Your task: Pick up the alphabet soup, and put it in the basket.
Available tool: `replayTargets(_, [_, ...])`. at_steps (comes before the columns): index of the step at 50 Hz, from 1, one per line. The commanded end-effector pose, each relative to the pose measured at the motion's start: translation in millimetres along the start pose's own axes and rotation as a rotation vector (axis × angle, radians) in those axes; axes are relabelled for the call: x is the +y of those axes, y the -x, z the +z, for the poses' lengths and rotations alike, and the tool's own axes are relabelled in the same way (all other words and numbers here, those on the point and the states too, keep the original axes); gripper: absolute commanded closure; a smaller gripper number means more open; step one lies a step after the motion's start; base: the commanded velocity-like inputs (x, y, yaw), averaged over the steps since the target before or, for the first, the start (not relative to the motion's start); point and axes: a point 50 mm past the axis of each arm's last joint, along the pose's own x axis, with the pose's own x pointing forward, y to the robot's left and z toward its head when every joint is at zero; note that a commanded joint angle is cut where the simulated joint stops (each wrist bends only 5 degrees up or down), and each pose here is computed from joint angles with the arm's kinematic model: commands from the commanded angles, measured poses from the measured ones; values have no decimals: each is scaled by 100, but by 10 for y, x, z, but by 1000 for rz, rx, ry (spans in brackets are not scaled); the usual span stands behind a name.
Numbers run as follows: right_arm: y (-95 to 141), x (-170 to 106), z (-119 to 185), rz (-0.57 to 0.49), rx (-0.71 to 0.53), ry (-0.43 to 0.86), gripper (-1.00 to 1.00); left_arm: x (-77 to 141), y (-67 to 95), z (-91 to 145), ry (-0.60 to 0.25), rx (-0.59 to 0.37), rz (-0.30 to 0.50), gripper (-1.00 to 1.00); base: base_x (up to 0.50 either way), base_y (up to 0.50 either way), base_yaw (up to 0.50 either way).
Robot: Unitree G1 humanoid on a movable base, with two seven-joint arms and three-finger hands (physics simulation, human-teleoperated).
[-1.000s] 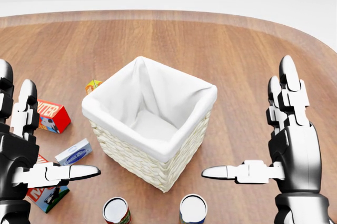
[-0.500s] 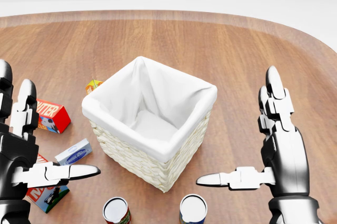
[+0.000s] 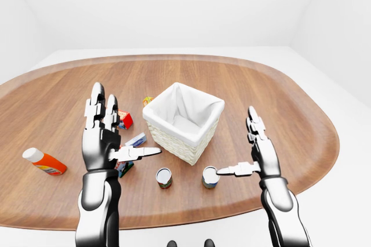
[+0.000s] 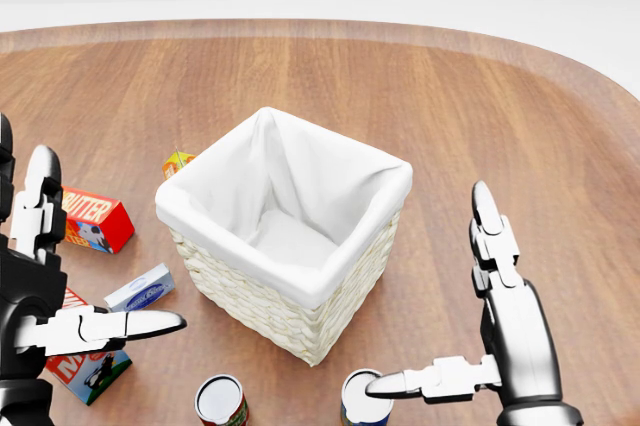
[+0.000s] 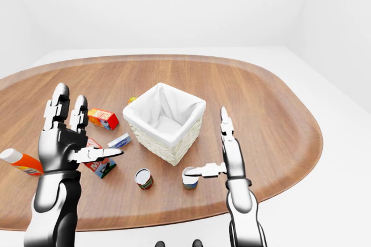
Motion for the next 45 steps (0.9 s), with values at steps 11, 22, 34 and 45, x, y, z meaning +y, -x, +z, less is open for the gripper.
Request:
replayTargets(11, [160,101,-253,58,127,69,-100,2,5,8,-2,-2,0,-100,0,0,0])
replayTargets(22, [231,178,-364,104,180,96,-100,5,5,1,-3,1,1,-100,0,0,0])
replayTargets(34, [285,273,-489,163,234,135,-100,8,1,-9,-3,4,2,-100,0,0,0])
replayTargets(45, [315,327,-587,199,274,165,-100,5,-1,-20,-3,8,2,-100,0,0,0])
